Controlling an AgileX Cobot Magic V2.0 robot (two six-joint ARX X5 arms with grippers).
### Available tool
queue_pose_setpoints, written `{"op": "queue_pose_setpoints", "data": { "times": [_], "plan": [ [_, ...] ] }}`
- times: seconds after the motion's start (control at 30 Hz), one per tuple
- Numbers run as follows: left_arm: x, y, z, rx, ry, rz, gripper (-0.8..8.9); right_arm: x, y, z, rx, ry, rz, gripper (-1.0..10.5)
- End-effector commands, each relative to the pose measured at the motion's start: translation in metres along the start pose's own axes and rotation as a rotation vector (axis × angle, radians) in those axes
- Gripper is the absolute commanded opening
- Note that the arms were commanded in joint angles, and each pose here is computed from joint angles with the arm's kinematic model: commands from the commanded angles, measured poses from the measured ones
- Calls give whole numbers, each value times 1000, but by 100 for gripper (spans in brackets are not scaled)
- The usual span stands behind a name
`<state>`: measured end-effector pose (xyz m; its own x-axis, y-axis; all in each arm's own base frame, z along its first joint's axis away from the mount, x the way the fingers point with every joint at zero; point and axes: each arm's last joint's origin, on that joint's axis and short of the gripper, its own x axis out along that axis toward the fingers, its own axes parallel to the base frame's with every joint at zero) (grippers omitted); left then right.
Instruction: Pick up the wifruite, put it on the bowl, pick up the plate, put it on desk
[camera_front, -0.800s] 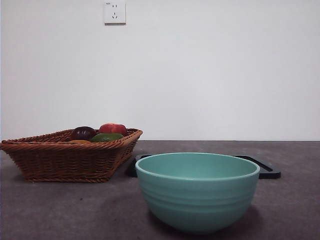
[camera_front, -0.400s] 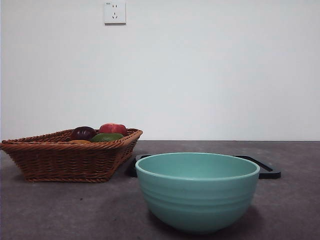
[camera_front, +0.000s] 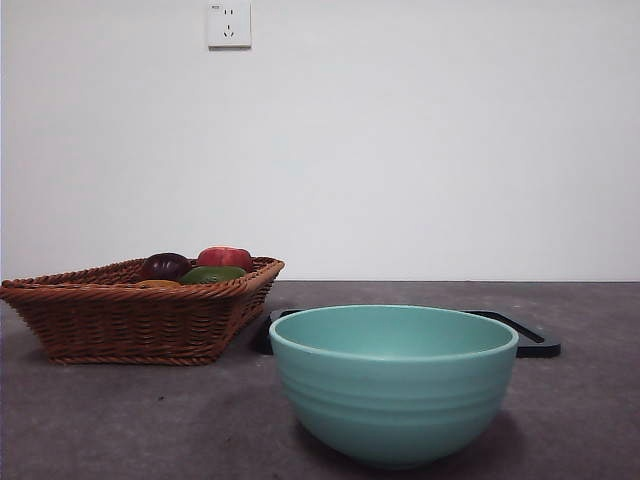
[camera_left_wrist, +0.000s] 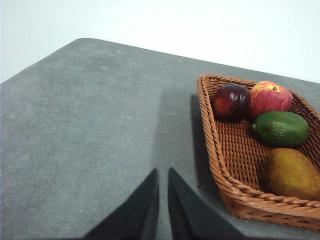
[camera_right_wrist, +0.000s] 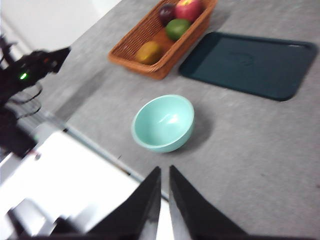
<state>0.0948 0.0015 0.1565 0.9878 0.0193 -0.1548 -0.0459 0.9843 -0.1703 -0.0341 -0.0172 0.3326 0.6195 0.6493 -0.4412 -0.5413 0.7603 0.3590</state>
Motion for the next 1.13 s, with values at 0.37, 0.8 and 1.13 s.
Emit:
{"op": "queue_pose_setpoints", "data": {
  "times": [0.37, 0.8, 1.13],
  "plan": [
    [2, 1, -7, 5, 22, 7, 26, 91, -34, 24, -231, -557, -276, 23],
    [2, 1, -7, 5, 22, 7, 26, 157, -105, -45, -281, -501, -569, 23],
    [2, 1, -7, 5, 22, 7, 26, 169, -123, -71, -167, -480, -748, 23]
  ]
}}
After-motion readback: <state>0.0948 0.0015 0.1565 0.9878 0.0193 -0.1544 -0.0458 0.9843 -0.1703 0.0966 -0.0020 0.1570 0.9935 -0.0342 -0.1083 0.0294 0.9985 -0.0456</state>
